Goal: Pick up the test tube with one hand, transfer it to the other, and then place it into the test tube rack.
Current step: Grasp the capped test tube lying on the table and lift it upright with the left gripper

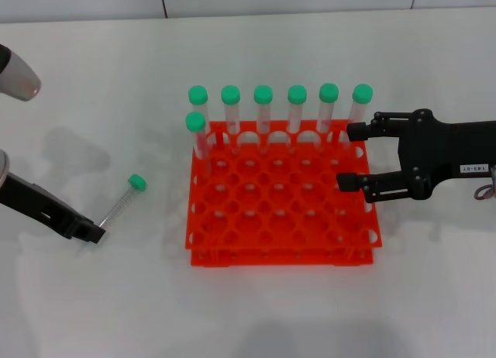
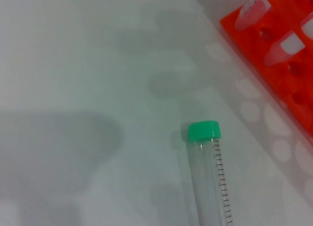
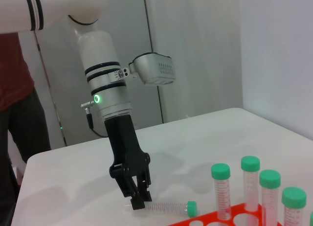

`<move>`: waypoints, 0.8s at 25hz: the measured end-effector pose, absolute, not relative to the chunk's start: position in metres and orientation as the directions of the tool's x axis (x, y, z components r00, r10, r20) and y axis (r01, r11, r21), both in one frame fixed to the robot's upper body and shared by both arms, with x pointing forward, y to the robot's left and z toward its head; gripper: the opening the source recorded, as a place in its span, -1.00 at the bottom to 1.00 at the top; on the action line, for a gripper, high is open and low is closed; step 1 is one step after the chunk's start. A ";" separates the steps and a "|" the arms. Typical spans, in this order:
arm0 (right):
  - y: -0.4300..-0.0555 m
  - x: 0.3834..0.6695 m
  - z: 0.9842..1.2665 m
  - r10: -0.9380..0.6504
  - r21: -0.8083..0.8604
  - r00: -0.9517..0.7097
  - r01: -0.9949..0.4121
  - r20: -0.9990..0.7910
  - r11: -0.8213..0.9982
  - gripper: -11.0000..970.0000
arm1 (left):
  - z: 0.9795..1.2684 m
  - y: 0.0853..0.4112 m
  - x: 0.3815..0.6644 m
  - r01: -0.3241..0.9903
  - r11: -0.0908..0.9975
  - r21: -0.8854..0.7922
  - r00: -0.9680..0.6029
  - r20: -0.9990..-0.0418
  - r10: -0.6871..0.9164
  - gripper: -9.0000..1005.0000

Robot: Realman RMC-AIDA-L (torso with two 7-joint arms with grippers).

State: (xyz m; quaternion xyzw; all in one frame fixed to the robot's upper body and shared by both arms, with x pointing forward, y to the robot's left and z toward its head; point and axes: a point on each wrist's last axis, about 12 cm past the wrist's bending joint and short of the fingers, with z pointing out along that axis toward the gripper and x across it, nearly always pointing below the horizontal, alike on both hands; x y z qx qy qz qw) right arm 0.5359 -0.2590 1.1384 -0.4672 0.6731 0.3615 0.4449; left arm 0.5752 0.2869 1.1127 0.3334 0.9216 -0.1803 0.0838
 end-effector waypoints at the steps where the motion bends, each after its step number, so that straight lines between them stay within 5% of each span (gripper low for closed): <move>1: -0.259 0.536 1.138 -0.307 0.071 -0.168 -0.951 -0.937 0.302 0.66 | 1.113 0.287 0.575 0.644 0.713 -0.276 -0.764 -0.275 0.584 -0.51; 20: -0.259 0.538 1.139 -0.306 0.066 -0.165 -0.949 -0.938 0.309 0.66 | 1.110 0.287 0.576 0.647 0.713 -0.269 -0.761 -0.278 0.586 -0.52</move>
